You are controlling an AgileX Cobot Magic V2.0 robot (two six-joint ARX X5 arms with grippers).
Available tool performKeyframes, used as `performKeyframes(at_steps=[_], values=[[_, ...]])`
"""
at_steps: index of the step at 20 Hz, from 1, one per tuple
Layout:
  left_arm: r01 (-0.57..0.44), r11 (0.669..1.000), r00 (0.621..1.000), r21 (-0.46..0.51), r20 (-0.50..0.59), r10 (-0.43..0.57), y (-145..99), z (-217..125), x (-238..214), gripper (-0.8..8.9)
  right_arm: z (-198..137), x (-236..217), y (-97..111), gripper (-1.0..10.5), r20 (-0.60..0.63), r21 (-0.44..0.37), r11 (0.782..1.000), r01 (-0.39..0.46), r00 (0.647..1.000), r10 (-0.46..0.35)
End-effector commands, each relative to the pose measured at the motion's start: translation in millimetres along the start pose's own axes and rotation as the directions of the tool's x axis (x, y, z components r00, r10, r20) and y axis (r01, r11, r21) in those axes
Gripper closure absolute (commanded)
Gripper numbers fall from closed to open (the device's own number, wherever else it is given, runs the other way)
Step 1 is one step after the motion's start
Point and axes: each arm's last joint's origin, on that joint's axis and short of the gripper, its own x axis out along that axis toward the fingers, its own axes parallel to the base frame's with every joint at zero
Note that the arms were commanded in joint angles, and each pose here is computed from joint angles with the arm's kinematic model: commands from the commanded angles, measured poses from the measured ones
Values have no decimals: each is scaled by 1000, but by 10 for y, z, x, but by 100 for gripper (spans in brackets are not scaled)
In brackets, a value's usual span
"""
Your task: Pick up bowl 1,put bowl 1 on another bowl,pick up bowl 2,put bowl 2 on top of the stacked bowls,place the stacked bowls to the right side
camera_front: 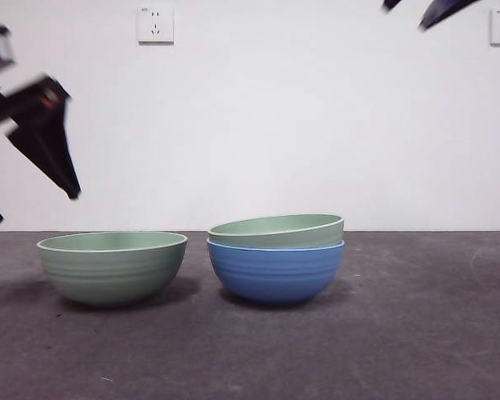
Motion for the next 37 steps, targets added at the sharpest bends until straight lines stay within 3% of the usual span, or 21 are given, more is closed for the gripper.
performKeyframes(at_steps=[1, 7, 17, 26, 30, 37], values=[[-32, 999, 999, -1, -33, 32, -25, 164, 179, 252, -65, -153, 3, 721, 4, 8, 1000, 3, 1000, -3], [-124, 991, 974, 47, -186, 130, -62, 298, 550, 263, -169, -367, 7, 721, -1, 8, 1000, 5, 1000, -5], [-105, 992, 971, 69, -208, 117, -148, 261, 605, 826, -181, -369, -9, 722, -8, 8, 998, 60, 998, -59], [-94, 993, 981, 74, -161, 105, -237, 479, 427, 822, -184, -370, -10, 725, -12, 8, 998, 60, 998, -59], [-58, 992, 991, 111, -116, 71, -492, 786, 152, 822, -188, -366, -10, 725, -18, 8, 998, 61, 998, -60], [75, 963, 996, 260, 19, -83, -1220, 1057, -74, 822, -189, -364, -10, 725, -20, 8, 998, 58, 998, -58]])
